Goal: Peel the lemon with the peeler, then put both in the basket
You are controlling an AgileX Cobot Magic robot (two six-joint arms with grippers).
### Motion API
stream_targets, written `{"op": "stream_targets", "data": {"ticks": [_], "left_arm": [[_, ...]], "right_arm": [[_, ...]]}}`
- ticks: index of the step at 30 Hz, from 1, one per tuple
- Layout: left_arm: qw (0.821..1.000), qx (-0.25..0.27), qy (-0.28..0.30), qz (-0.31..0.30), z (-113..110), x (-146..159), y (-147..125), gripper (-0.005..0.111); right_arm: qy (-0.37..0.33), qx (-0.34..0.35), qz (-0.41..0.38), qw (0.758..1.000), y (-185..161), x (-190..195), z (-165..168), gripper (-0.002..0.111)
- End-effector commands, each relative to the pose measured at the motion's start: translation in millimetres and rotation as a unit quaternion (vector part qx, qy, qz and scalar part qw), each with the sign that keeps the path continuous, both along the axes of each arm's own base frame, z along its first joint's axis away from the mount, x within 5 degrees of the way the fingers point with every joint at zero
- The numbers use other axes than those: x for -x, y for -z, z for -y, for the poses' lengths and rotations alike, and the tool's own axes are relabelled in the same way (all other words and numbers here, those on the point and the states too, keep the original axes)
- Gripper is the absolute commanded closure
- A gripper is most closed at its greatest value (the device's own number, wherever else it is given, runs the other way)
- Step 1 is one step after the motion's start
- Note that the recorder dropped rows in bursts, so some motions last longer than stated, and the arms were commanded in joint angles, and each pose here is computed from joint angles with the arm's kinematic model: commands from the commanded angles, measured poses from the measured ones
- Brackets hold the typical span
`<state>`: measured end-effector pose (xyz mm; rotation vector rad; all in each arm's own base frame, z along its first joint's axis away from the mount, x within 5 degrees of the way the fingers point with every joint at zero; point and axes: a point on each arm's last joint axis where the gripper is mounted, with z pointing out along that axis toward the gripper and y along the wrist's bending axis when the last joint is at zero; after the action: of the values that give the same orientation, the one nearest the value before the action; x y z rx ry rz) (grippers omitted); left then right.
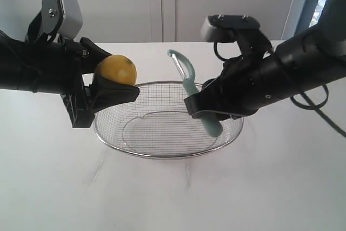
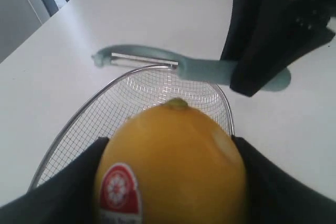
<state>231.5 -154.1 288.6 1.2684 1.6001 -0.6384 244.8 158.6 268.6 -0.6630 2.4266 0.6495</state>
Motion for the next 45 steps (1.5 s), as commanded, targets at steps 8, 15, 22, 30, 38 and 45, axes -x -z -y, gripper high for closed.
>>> {"op": "stream_targets", "data": {"ticks": [8, 15, 22, 30, 38, 45], "left_arm": [[1.000, 0.018, 0.007, -0.006, 1.2, 3.7, -4.2, 0.107], [1.000, 0.019, 0.010, -0.007, 1.4, 4.2, -4.4, 0.107], [1.000, 0.019, 0.010, -0.007, 1.4, 4.2, -4.4, 0.107], [1.000, 0.019, 0.010, -0.007, 1.4, 4.2, -4.4, 0.107], [1.000, 0.019, 0.010, -0.007, 1.4, 4.2, -4.4, 0.107], [1.000, 0.019, 0.008, -0.006, 1.3, 3.9, -4.3, 0.107]], "right_arm": [[-0.076, -0.038, -0.059, 0.995, 28.3, 5.5, -44.7, 0.108], [-0.085, -0.048, -0.047, 0.994, 17.0, 5.6, -49.6, 0.108], [-0.094, -0.056, -0.042, 0.993, 7.3, 8.0, -49.7, 0.108], [-0.096, -0.063, -0.025, 0.993, -4.0, 12.4, -46.6, 0.108], [-0.097, -0.064, -0.014, 0.993, -9.7, 14.5, -44.7, 0.108], [-0.100, -0.058, -0.010, 0.993, -9.5, 14.5, -43.9, 0.108]]}}
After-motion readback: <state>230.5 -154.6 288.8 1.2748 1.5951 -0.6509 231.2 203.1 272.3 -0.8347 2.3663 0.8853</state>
